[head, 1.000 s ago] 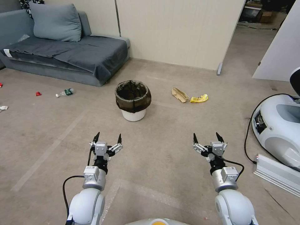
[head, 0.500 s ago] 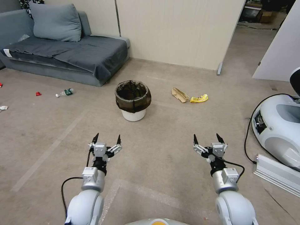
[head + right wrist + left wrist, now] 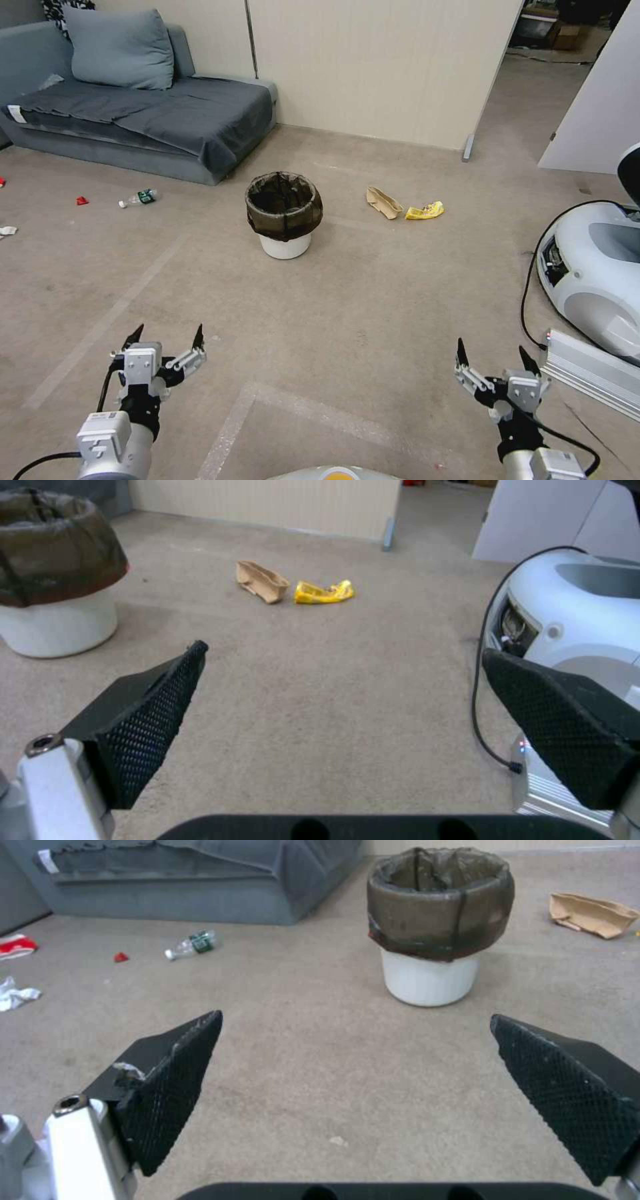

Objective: Pick up the trash bin, then pick up the garbage from the floor and place it into the trash bin.

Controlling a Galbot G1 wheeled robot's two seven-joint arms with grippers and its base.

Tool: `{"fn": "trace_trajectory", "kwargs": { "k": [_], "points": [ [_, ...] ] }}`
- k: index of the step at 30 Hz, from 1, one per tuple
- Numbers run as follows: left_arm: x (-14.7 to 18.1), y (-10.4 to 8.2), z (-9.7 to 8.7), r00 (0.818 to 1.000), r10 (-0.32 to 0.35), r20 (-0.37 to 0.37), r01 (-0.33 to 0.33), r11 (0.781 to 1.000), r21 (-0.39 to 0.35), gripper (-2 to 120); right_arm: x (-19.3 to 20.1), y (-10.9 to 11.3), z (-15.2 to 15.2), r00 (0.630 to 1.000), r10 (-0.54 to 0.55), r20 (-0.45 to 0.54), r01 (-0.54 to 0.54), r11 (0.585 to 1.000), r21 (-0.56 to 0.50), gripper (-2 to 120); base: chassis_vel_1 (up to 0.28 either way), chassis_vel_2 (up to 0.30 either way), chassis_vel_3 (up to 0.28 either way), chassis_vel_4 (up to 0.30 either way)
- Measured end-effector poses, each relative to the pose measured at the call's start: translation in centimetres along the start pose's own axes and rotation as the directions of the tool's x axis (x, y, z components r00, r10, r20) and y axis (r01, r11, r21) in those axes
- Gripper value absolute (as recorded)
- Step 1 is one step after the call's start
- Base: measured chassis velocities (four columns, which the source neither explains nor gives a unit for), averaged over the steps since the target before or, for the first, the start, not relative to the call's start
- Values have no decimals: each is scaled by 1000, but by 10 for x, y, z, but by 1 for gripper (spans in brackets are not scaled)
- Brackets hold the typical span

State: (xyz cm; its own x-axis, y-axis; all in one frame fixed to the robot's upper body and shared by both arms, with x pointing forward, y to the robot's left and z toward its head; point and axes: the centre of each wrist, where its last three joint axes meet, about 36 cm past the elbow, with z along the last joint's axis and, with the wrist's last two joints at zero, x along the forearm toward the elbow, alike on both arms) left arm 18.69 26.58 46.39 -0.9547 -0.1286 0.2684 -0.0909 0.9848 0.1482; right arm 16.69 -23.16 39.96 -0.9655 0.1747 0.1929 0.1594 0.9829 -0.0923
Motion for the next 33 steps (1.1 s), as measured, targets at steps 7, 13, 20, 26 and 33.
{"fn": "trace_trajectory", "kwargs": {
  "k": [7,13,20,26,33],
  "points": [
    [-2,-1,2,1000,3,0,-3,1000,4,100,0,1,-1,1000,-18,-3,18,1000,0,100,0,0,0,0],
    [-3,-2,3,1000,6,4,-6,1000,8,100,-2,1,-3,1000,-30,-1,30,1000,5,100,0,0,0,0],
    [-3,-3,3,1000,13,6,-13,1000,9,100,-2,1,-3,1000,-31,5,31,1000,7,100,0,0,0,0],
    [-3,-4,4,1000,15,4,-15,1000,5,100,-2,1,-1,1000,-31,5,31,999,8,100,-43,39,31,-49],
    [-3,-4,5,1000,16,3,-16,1000,6,100,-3,1,1,999,-33,5,33,999,9,100,-161,174,175,-170]
  ]
}}
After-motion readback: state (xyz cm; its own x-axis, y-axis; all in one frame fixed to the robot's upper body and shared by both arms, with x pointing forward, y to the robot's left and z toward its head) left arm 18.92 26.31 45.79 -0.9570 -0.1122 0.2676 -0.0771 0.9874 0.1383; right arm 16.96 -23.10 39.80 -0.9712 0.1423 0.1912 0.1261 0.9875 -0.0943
